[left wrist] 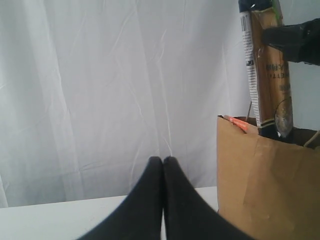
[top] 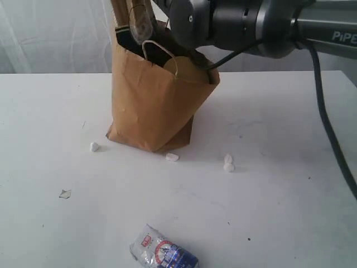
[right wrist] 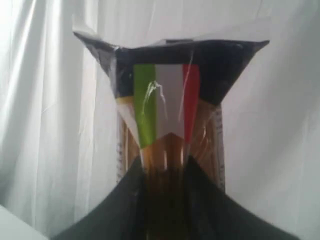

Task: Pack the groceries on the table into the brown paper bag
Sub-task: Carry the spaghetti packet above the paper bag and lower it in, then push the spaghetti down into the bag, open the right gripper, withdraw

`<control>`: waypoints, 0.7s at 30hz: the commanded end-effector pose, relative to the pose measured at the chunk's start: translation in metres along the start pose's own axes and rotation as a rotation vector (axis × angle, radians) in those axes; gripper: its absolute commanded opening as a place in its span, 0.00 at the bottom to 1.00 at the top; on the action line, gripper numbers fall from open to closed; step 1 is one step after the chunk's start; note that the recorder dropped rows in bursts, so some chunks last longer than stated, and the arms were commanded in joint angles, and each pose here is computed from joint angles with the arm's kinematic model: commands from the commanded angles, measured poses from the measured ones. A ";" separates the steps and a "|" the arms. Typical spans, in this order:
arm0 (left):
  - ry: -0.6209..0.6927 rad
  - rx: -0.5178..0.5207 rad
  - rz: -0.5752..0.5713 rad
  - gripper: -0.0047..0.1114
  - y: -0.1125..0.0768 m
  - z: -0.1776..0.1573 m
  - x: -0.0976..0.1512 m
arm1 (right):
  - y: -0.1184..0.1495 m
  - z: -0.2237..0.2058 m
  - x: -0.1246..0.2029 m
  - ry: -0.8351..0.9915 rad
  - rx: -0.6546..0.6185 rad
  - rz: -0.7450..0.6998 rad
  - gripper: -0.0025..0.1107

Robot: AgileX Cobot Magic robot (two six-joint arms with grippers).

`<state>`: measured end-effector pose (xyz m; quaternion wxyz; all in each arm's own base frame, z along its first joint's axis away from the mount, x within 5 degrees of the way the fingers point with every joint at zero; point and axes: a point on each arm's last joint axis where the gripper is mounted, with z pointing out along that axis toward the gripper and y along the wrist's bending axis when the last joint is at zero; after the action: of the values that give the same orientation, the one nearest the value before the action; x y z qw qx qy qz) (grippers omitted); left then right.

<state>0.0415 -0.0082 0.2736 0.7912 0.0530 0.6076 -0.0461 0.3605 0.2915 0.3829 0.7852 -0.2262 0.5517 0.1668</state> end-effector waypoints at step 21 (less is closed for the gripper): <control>-0.001 0.014 0.015 0.04 -0.001 -0.001 0.002 | -0.011 0.006 0.020 -0.001 0.030 -0.282 0.02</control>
<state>0.0416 -0.0081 0.2737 0.7913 0.0523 0.6075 -0.0456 0.3780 0.2954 0.3430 0.7459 -0.3295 0.5754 0.0631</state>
